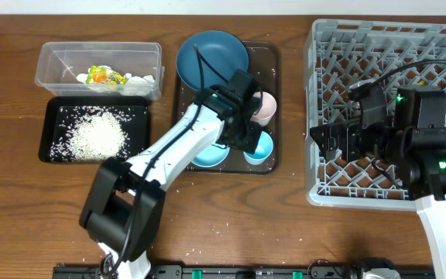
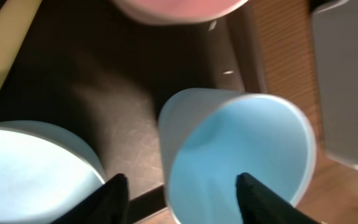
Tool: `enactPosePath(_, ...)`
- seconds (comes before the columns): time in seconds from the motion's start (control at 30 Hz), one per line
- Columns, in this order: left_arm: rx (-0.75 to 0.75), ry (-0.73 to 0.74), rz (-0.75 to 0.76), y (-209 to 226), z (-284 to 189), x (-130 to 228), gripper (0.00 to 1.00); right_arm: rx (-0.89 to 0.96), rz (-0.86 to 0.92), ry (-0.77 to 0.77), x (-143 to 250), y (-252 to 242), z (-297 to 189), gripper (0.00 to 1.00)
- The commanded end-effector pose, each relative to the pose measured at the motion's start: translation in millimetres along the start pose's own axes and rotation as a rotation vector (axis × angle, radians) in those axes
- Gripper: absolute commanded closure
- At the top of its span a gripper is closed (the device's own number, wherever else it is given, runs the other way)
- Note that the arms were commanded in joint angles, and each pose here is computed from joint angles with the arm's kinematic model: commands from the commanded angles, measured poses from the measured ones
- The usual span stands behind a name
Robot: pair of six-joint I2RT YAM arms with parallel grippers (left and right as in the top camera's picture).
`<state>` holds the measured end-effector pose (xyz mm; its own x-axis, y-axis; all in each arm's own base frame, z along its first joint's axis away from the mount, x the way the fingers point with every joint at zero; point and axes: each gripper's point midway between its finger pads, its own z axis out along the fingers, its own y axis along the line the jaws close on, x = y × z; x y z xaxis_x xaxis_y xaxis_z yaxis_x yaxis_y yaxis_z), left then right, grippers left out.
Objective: Sort waste into correct bins and load items into the dishwasher rack
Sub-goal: 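Grasp the light-blue cup with the left gripper and lift it, then hand the light-blue cup from the left gripper to the right gripper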
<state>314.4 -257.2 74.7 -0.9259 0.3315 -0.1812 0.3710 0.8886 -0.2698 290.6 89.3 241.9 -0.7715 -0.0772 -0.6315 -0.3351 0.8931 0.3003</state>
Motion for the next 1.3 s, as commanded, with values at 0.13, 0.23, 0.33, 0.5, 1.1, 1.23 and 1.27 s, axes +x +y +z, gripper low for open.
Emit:
enactPosePath(0.13,-0.062,0.013,-0.044,10.7,9.5,3.4,0.94,-0.028,-0.003,-0.006,-4.0,10.1,-2.3,0.01)
enactPosePath(0.23,-0.059,-0.01,-0.076,14.1,0.4,-2.4,0.94,-0.028,-0.004,-0.009,-4.7,10.1,-2.3,0.01)
enactPosePath(0.33,-0.015,-0.047,-0.105,15.3,-21.3,-11.5,0.94,-0.028,-0.008,-0.017,-6.7,10.2,-2.3,0.01)
enactPosePath(0.5,0.239,-0.143,-0.169,8.0,-78.6,-28.2,0.94,-0.055,-0.024,-0.05,-15.5,14.5,-1.7,0.01)
enactPosePath(1.1,1.118,-0.234,-0.062,-31.0,-215.8,-35.3,0.94,-0.57,-0.278,-0.236,-75.1,110.4,27.0,0.04)
enactPosePath(1.23,1.159,-0.241,-0.04,-32.1,-223.5,-34.7,0.94,-0.645,-0.313,-0.24,-75.0,124.0,29.1,0.05)
enactPosePath(1.27,1.161,-0.24,-0.043,-31.9,-224.0,-34.6,0.94,-0.663,-0.319,-0.24,-74.7,127.0,29.5,0.06)
